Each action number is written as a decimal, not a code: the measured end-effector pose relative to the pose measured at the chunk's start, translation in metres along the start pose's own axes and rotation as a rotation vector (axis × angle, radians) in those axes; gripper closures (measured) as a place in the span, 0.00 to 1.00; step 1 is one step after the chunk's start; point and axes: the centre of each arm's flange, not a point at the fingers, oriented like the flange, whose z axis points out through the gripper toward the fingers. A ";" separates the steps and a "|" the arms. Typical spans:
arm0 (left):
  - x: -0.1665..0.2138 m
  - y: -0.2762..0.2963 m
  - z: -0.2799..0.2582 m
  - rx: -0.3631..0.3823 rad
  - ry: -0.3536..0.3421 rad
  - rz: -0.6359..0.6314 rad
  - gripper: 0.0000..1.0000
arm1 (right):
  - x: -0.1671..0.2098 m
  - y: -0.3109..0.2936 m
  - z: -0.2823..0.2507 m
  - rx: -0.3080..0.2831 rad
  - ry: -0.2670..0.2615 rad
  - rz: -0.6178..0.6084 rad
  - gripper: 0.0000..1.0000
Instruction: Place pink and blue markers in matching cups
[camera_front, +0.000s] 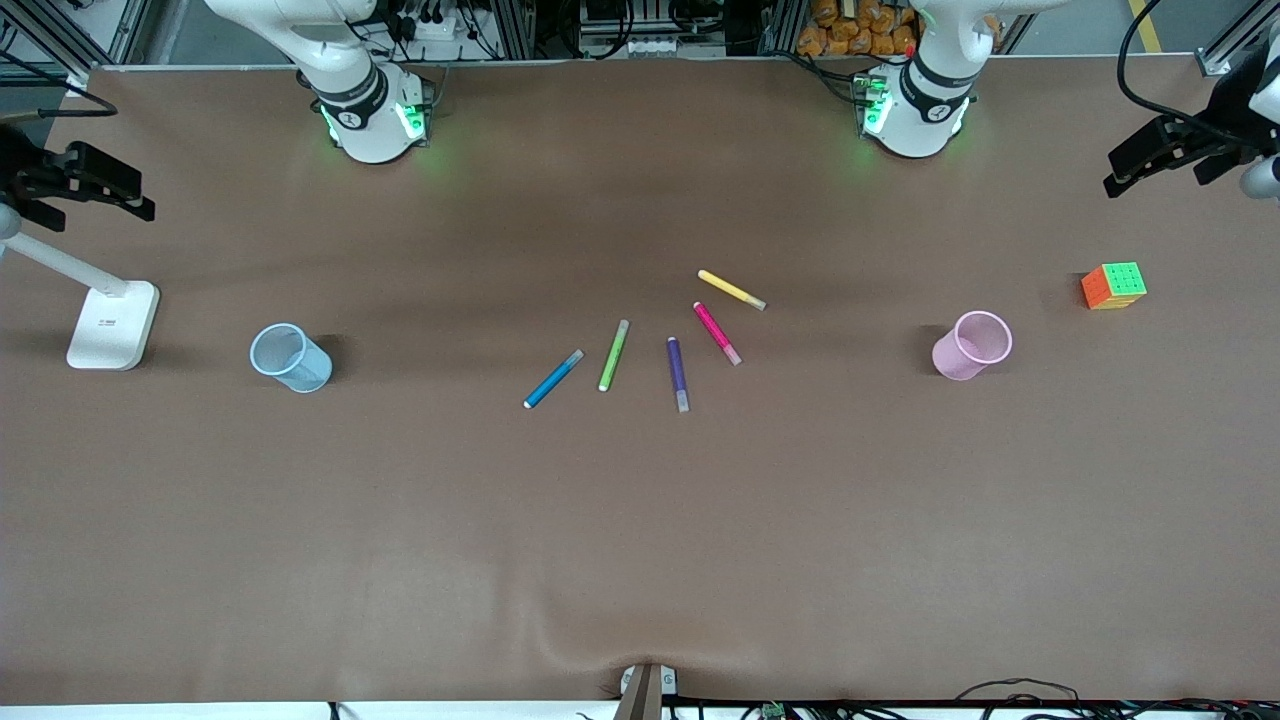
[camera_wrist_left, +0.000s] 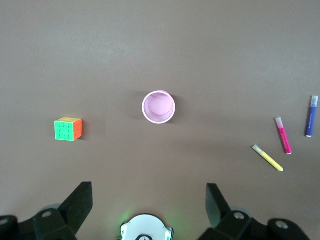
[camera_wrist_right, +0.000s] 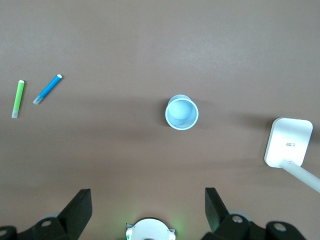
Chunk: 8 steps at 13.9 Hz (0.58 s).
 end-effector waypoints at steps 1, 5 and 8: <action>0.000 0.000 0.000 0.000 -0.002 0.000 0.00 | 0.000 0.000 0.000 -0.004 0.001 0.000 0.00; 0.003 -0.009 -0.001 0.001 -0.008 -0.029 0.00 | 0.000 0.000 0.000 -0.014 0.003 0.000 0.00; 0.007 -0.014 0.005 0.005 -0.038 -0.039 0.00 | 0.000 0.000 0.000 -0.014 0.002 0.001 0.00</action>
